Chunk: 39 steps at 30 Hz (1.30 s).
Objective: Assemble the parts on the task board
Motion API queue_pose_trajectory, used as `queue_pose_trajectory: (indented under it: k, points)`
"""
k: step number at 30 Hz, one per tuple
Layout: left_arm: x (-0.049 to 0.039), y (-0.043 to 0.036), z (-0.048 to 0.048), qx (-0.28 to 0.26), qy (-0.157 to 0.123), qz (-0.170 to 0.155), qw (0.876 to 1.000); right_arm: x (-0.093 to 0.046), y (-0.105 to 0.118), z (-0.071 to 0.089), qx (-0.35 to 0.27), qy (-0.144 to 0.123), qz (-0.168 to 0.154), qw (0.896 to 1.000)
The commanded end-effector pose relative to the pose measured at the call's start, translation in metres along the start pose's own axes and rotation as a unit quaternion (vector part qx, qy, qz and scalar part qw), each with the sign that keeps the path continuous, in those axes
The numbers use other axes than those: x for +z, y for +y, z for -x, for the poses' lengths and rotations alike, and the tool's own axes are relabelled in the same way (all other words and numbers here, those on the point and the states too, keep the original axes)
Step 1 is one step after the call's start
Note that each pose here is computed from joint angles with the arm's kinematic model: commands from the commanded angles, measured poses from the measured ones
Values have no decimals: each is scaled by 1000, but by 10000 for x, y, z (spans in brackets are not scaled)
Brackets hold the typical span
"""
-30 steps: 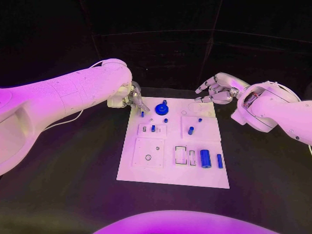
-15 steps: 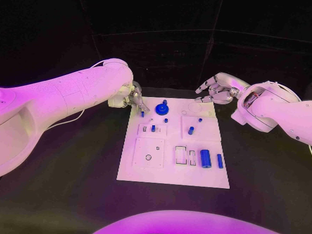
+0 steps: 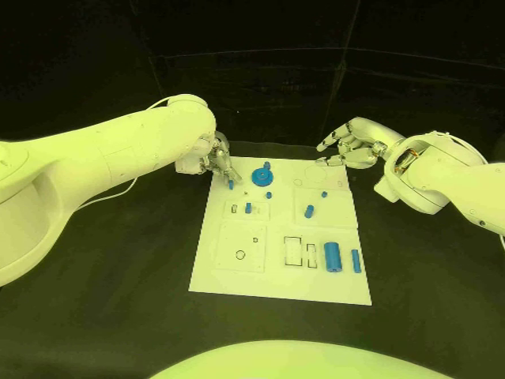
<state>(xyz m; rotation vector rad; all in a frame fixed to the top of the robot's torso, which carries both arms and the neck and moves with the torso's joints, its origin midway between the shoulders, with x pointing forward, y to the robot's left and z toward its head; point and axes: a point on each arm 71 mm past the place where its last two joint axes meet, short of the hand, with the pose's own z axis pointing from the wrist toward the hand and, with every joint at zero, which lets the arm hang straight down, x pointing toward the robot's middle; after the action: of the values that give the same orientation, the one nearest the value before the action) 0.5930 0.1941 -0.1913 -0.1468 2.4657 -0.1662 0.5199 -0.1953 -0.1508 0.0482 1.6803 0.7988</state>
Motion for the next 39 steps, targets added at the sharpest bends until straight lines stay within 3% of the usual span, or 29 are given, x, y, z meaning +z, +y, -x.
queue_pose_trajectory:
  k: [1,19,39]
  points:
    - [-3,-9,-3,7,7,2,1000,5,17,6,0,1,4,1000]
    - [8,-15,-17,9,13,3,1000,10,20,2,0,2,4,1000]
    - [-1,-34,15,-22,-15,-33,999,13,16,2,0,3,4,1000]
